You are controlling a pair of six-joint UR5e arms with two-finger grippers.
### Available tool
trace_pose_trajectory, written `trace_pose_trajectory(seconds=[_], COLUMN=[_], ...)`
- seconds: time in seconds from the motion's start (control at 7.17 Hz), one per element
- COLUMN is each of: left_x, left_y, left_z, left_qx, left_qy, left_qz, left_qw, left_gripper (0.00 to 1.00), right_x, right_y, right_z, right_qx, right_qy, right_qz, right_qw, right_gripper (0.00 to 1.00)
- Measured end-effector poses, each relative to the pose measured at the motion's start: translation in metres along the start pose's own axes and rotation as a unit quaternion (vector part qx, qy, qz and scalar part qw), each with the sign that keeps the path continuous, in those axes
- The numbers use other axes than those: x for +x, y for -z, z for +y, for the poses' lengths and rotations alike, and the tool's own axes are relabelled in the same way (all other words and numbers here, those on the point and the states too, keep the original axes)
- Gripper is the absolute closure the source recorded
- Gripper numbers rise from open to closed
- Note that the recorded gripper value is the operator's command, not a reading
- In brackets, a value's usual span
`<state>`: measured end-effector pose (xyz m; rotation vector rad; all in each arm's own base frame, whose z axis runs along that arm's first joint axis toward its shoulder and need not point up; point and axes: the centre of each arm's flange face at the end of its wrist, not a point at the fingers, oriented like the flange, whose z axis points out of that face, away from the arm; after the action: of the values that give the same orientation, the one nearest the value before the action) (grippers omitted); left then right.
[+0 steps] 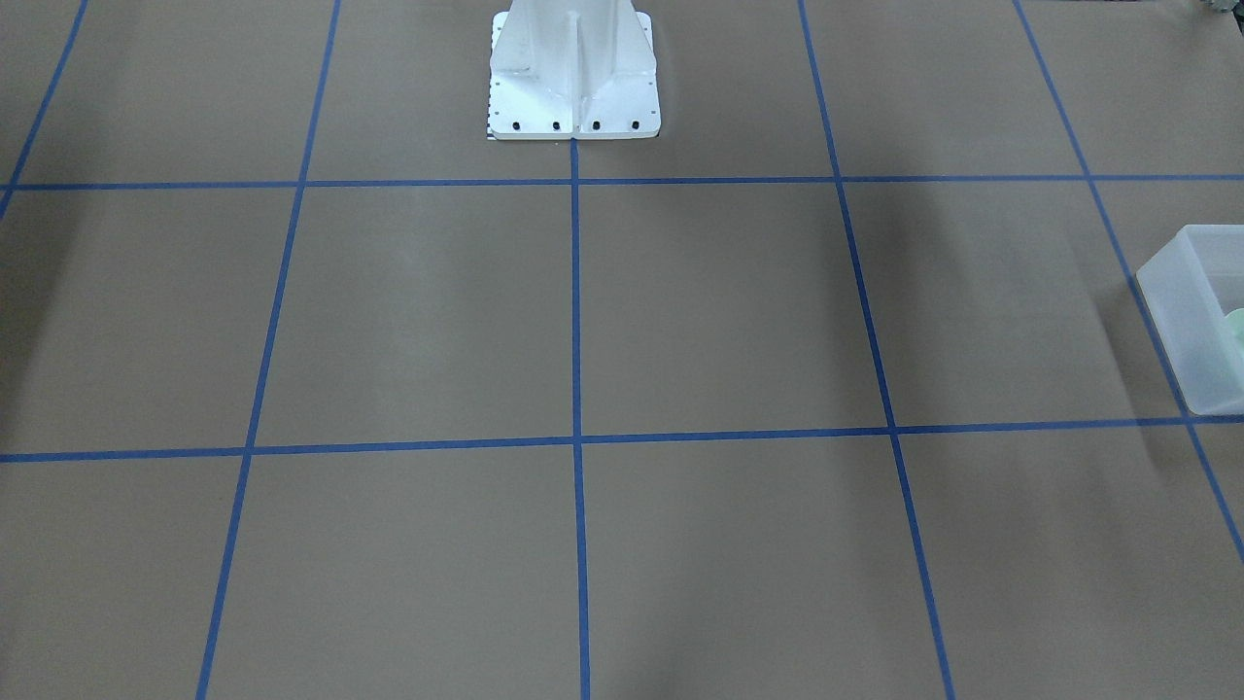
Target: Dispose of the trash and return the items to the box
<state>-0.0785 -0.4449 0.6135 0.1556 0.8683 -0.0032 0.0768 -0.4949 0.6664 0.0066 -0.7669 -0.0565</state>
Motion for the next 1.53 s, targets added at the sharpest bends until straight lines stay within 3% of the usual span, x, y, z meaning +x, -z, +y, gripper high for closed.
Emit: trace_pose_trajectory(seconds=[0.28, 0.7, 0.98, 1.53], left_x=[0.0, -0.022, -0.026, -0.029], left_y=[0.009, 0.014, 0.013, 0.016], left_z=[0.023, 0.037, 0.029, 0.021], left_qx=[0.004, -0.01, -0.025, -0.024], left_qy=[-0.015, -0.023, -0.008, -0.004], left_qz=[-0.005, -0.052, -0.057, -0.063], left_qw=[0.9999, 0.9983, 0.998, 0.9978], left_gripper=[0.03, 0.03, 0.02, 0.02], right_x=[-0.002, -0.015, -0.022, -0.023], right_y=[0.001, 0.006, 0.007, 0.008], right_z=[-0.001, -0.016, -0.021, -0.02], right_qx=[0.001, 0.006, 0.006, 0.006], right_qy=[0.002, 0.016, 0.023, 0.031], right_qz=[0.0, 0.003, 0.006, 0.014], right_qw=[1.0, 0.9999, 0.9997, 0.9994], right_gripper=[0.0, 0.0, 0.0, 0.0])
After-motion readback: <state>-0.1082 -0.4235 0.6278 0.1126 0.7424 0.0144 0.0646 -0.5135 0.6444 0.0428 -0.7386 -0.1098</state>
